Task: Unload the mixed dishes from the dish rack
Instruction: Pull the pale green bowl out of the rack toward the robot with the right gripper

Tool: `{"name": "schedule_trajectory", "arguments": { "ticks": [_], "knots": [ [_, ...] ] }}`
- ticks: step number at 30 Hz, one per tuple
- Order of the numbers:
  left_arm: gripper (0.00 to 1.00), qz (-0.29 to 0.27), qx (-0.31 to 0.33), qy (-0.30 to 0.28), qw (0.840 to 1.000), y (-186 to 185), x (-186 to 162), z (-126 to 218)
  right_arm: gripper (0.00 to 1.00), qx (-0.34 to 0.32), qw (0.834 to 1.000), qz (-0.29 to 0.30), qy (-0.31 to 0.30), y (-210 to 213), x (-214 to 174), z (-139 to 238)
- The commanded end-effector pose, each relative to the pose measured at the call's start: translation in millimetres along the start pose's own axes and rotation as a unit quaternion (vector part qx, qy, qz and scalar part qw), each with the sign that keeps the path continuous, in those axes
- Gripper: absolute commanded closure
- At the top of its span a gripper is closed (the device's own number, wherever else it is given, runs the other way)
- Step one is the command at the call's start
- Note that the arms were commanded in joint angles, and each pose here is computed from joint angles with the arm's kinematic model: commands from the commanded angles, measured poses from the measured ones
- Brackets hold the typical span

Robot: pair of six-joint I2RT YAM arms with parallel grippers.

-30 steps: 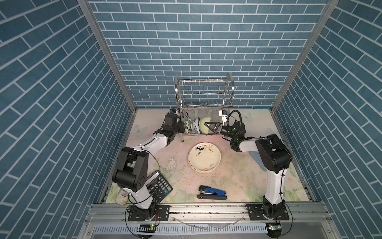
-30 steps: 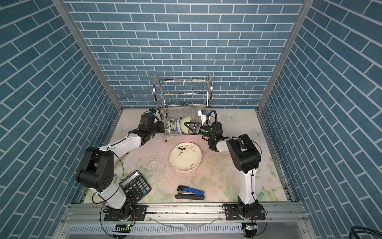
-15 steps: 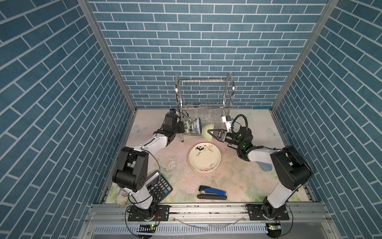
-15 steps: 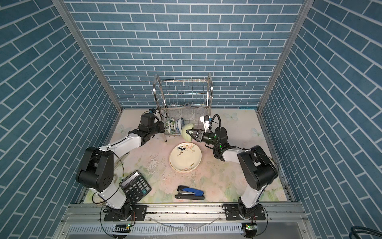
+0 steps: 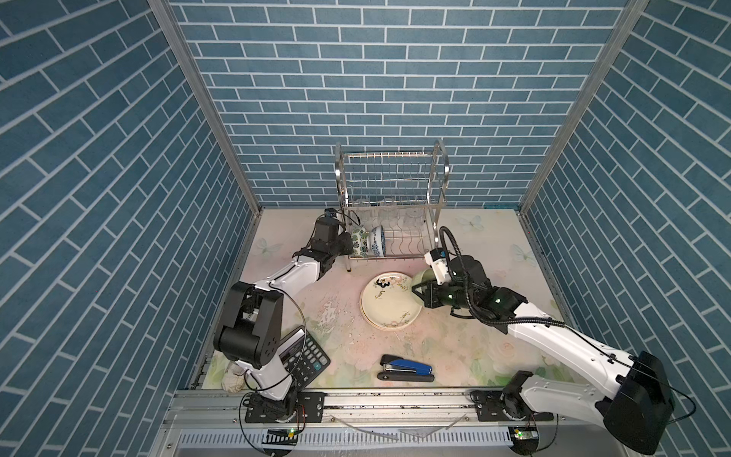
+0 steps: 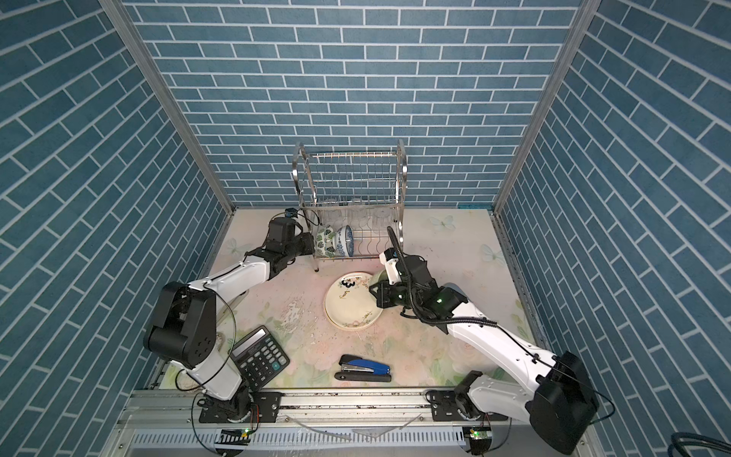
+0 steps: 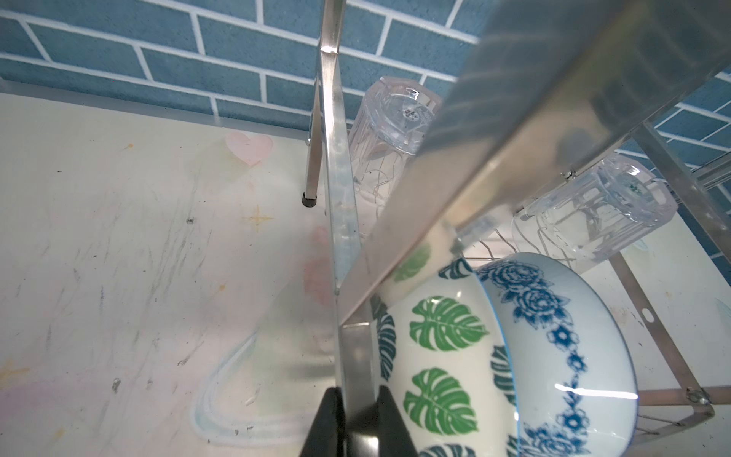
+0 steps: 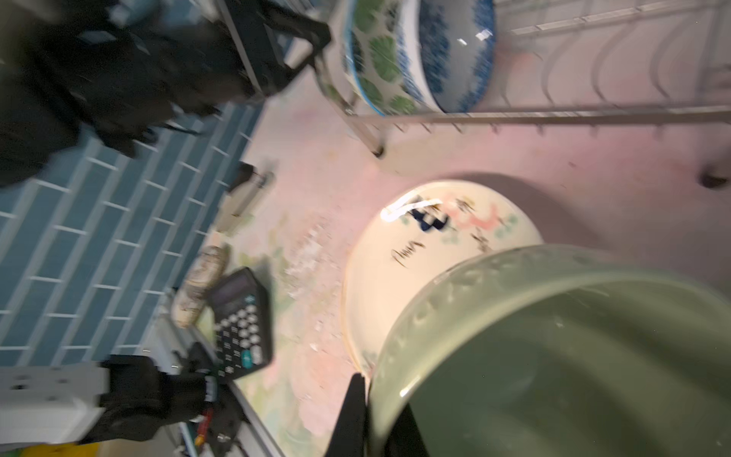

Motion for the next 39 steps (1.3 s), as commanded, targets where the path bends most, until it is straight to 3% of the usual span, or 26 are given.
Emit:
{"name": "schedule_trajectory", "arguments": {
  "ticks": [1, 7, 16, 28, 39],
  "knots": [
    [0.97, -0.005, -0.018, -0.007, 1.0, -3.8, 5.4, 14.3, 1.0, -0.133, 0.989, 0.046, 0.045, -15.8, -4.3, 21.6],
    [0.96, -0.004, -0.023, -0.01, 1.0, -5.4, 7.5, 15.9, 1.0, -0.214, 0.966, 0.08, 0.123, -27.8, -4.8, 11.3],
    [0.96, -0.002, -0.022, -0.006, 1.0, -4.8, 5.6, 13.2, 1.0, -0.238, 0.943, 0.116, 0.203, -36.1, -6.4, -26.6],
    [0.96, 0.002, -0.028, -0.004, 1.0, -6.9, 7.8, 12.3, 1.0, -0.234, 0.935, 0.127, 0.233, -47.2, -7.9, -68.2],
    [0.96, 0.007, -0.025, 0.007, 1.0, -4.3, 1.0, 5.1, 1.0, -0.25, 0.933, 0.116, 0.231, -63.7, -9.1, -82.8]
  ]
}}
Point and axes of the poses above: each gripper's point midway between its finger pads, its own z axis back along the fingers, its own y axis along the line the jaws close on, x = y × z, the point moved 8 cm from there along z, back along the fingers, and after that the axes turned 3 degrees about z, right-handed, at the moved point
